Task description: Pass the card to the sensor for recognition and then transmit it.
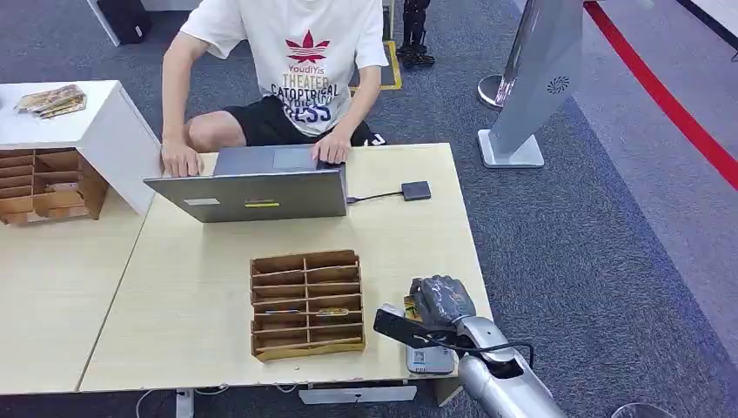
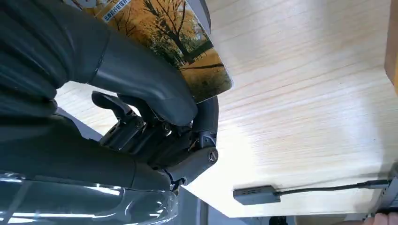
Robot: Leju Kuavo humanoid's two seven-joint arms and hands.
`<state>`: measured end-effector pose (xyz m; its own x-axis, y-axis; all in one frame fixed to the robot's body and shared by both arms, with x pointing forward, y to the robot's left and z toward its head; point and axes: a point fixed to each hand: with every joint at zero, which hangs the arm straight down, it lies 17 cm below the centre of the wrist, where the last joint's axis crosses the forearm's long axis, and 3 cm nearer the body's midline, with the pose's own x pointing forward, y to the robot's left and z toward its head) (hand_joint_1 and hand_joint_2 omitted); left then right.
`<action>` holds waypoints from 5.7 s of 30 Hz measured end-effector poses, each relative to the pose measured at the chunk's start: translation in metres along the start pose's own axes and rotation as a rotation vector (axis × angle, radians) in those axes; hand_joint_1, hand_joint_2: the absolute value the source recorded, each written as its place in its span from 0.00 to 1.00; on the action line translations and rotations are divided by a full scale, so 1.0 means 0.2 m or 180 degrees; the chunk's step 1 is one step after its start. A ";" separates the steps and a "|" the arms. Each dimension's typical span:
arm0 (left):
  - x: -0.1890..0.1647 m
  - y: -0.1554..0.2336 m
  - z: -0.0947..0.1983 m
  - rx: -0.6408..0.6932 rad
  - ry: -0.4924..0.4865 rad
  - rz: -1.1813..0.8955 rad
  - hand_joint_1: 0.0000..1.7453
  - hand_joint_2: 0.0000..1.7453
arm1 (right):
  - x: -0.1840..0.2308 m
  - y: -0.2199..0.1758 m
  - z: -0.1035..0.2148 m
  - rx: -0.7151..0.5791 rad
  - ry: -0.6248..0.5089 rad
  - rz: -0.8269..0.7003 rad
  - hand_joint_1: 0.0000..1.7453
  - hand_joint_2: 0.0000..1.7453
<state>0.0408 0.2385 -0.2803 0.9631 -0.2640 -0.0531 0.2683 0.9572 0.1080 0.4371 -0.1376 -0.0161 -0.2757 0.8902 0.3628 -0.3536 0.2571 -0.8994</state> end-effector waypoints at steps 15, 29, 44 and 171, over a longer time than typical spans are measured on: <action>0.00 0.00 0.00 0.0003 -0.0001 -0.0027 0.00 0.00 | 0.00 -0.01 0.00 -0.0027 -0.0003 0.0042 1.00 1.00; 0.00 -0.01 0.00 -0.0005 -0.0002 -0.0032 0.00 0.00 | 0.00 -0.03 -0.01 -0.0113 0.0007 0.0086 1.00 1.00; 0.00 -0.03 0.00 -0.0027 0.0006 0.0011 0.00 0.00 | 0.13 -0.41 0.01 -0.0970 -0.0108 0.0131 1.00 1.00; 0.09 -0.05 0.02 -0.0049 -0.0136 -0.0149 0.00 0.00 | 1.24 -0.78 0.27 -0.1239 -0.1862 -0.1317 0.00 1.00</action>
<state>0.0559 0.2237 -0.2779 0.9496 -0.3131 -0.0152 0.3131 0.9453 0.0911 0.3758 0.0233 0.2283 -0.6511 0.3818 0.6560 -0.2227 0.7301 -0.6460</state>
